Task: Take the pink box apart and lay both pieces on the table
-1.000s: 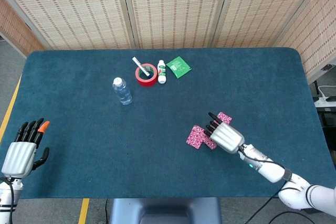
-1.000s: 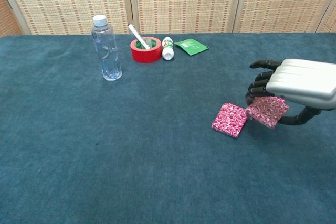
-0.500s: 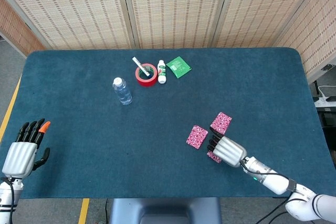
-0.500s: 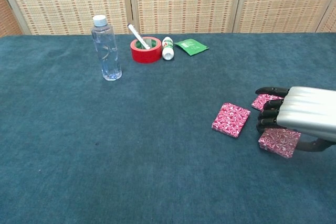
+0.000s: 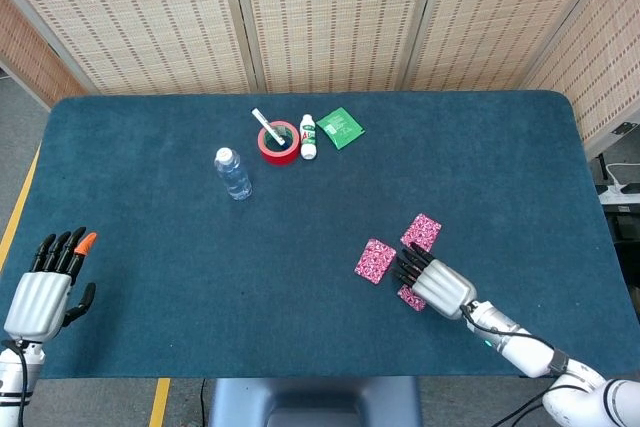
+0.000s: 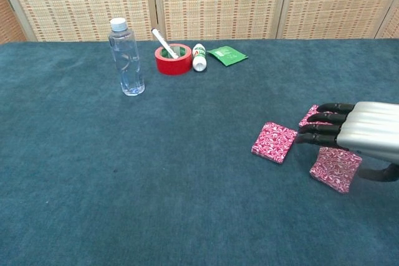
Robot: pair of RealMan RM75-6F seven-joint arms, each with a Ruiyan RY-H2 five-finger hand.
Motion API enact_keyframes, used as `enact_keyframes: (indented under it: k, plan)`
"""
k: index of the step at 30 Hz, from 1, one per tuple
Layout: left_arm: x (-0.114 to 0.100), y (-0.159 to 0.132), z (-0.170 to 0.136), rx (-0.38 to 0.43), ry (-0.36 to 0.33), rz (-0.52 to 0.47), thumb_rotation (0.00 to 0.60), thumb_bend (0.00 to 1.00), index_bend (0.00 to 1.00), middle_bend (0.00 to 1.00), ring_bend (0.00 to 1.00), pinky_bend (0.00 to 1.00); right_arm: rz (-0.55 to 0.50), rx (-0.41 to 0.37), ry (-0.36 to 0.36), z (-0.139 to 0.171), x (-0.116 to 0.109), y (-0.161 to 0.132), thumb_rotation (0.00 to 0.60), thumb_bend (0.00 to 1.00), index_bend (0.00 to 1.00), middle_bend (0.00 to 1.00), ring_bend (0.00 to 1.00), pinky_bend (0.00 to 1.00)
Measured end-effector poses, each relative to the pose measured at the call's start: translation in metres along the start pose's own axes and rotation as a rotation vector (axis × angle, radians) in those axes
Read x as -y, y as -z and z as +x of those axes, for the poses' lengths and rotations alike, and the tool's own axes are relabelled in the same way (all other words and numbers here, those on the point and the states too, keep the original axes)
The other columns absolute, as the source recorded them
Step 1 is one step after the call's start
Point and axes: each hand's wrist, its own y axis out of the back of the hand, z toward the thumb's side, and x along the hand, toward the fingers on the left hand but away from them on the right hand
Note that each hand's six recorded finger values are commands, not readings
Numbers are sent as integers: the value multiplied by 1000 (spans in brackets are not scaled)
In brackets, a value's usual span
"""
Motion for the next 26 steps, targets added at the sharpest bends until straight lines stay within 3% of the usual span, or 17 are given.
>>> enact_keyframes:
  k: [6, 12, 16, 23, 26]
  plan:
    - [-2, 0, -1, 3, -7, -3, 600, 475, 0, 0, 0, 53, -87, 98, 74, 22, -20, 17, 600, 271, 0, 33, 0, 0]
    - [-4, -1, -1, 14, -25, -7, 600, 475, 0, 0, 0, 50, -198, 271, 137, 57, -26, 40, 600, 270, 0, 11, 0, 0]
    - [-8, -5, 0, 39, -61, -8, 600, 475, 0, 0, 0, 47, -287, 366, 158, 80, -23, 46, 600, 271, 0, 0, 0, 0]
    - [-7, -8, -2, 75, -90, -7, 600, 476, 0, 0, 0, 42, -456, 648, 168, 132, 6, 65, 600, 270, 0, 0, 0, 0]
    - [-7, -10, -2, 79, -84, -7, 600, 476, 0, 0, 0, 42, -476, 681, 192, 136, 7, 69, 600, 271, 0, 0, 0, 0]
